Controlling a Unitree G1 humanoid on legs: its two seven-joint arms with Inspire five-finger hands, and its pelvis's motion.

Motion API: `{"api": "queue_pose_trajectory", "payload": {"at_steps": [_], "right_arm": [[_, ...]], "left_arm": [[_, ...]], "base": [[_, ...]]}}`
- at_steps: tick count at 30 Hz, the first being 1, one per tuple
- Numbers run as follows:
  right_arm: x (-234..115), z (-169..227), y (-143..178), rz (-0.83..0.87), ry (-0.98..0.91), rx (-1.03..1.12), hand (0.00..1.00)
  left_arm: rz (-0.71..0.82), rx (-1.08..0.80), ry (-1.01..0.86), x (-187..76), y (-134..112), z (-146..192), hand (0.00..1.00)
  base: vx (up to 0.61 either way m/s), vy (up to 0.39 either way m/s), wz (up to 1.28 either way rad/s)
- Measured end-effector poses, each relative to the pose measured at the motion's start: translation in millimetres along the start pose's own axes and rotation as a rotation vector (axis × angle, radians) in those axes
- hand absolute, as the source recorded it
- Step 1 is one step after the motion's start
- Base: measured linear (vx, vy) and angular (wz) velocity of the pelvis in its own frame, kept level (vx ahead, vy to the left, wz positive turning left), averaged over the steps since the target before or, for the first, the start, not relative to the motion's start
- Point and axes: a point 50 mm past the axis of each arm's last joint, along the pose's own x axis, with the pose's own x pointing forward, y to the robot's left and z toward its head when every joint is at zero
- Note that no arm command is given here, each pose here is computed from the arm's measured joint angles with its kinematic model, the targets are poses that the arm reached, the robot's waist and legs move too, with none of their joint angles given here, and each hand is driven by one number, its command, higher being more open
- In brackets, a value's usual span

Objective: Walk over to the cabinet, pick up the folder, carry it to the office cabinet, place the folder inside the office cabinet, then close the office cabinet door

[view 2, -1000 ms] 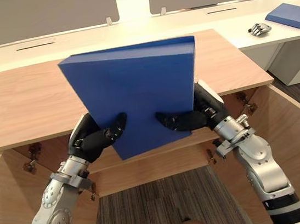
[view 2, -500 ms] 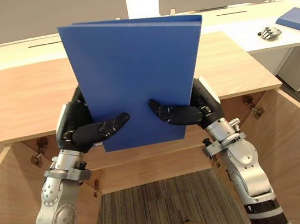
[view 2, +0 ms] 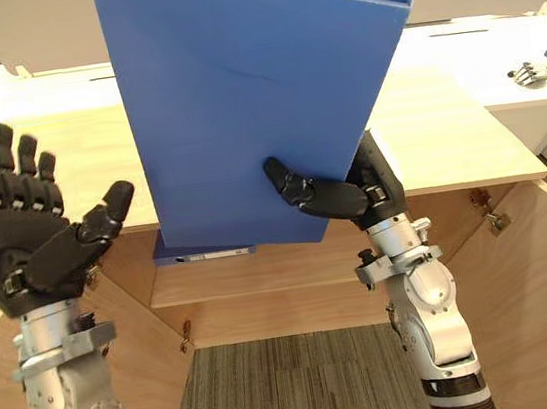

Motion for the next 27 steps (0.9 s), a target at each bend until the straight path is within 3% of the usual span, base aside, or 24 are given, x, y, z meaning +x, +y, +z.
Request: {"api": "queue_pose_trajectory", "payload": {"at_steps": [9,20,27], "right_arm": [[-0.5,-0.2,-0.3,-0.012,0.0,0.003,0.0],[-0.5,-0.4,0.2,-0.007,0.002,0.01,0.0],[0.2,-0.3,4.1,0.011,0.002,0.019,0.0]], "left_arm": [[0.106,0.077,0.112,-20.4,17.0,-11.0,1.0],[0.175,0.22,0.458,-56.6,38.9,-68.1,1.0],[0.187,0.305,0.725,-93.5,50.6,-107.7,1.0]], "base": [[-0.01,-0.048,0.22],[-0.02,-0.038,0.03],[-0.01,-0.026,-0.06]]}}
